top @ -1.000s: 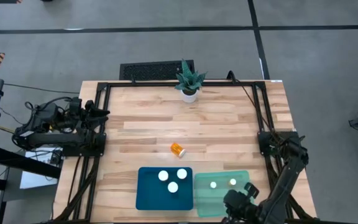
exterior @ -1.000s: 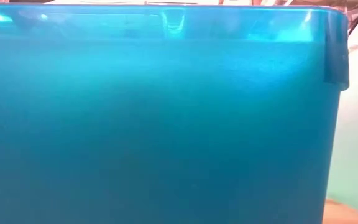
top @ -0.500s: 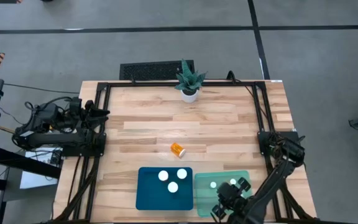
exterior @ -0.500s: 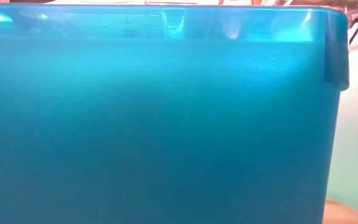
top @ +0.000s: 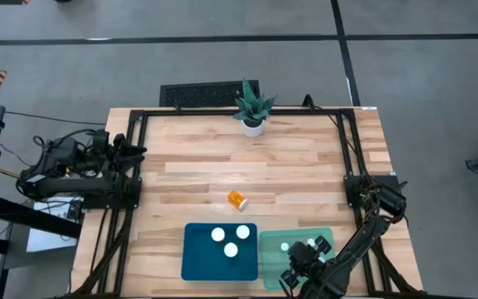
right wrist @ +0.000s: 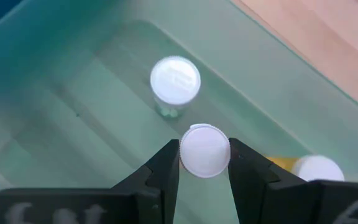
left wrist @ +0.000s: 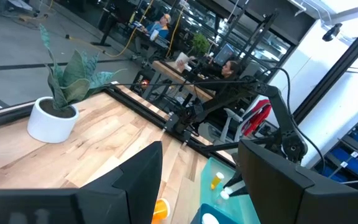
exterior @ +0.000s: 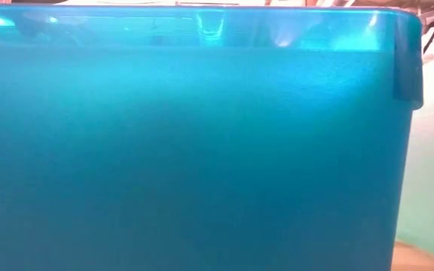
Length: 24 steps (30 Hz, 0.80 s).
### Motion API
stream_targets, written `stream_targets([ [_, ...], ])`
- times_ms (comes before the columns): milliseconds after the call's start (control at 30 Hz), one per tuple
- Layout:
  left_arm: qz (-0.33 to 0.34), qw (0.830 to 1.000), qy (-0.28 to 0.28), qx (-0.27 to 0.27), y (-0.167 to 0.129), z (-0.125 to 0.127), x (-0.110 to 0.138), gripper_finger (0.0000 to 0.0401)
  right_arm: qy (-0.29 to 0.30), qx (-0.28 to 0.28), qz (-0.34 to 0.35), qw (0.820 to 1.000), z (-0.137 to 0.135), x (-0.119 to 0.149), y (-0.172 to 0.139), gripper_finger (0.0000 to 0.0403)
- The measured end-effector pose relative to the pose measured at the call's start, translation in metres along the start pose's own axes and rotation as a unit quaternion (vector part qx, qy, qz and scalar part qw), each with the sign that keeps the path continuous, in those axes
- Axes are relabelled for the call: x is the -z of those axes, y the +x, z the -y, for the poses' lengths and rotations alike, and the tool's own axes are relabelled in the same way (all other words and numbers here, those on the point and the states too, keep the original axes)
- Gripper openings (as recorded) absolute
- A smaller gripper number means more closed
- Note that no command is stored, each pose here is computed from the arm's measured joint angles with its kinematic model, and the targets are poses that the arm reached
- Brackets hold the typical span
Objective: Pick and place medicine bottles into bin by pill shape (circle, oval)
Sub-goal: Put the small pink pill bottle into the light blue bin
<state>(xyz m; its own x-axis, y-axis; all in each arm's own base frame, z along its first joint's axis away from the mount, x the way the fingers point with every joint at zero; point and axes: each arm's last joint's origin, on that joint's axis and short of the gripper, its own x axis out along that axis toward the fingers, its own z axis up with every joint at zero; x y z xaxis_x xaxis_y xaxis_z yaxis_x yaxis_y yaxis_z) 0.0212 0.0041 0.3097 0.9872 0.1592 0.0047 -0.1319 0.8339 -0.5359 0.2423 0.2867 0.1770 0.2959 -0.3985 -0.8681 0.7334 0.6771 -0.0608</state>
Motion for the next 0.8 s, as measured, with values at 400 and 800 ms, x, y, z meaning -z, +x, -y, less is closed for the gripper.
stream_targets([
  [400, 0.001, 1.0, -0.004, 0.0, -0.0001, 0.0, -0.0001, 0.0203, -0.019, -0.007, -0.006, 1.0, -0.0028, -0.0033, 0.0021, 0.0131],
  [800, 0.0, 1.0, -0.004, 0.0, 0.0, 0.0, 0.0, 0.0203, -0.019, -0.006, -0.023, 1.0, -0.0027, -0.0024, 0.0019, 0.0163],
])
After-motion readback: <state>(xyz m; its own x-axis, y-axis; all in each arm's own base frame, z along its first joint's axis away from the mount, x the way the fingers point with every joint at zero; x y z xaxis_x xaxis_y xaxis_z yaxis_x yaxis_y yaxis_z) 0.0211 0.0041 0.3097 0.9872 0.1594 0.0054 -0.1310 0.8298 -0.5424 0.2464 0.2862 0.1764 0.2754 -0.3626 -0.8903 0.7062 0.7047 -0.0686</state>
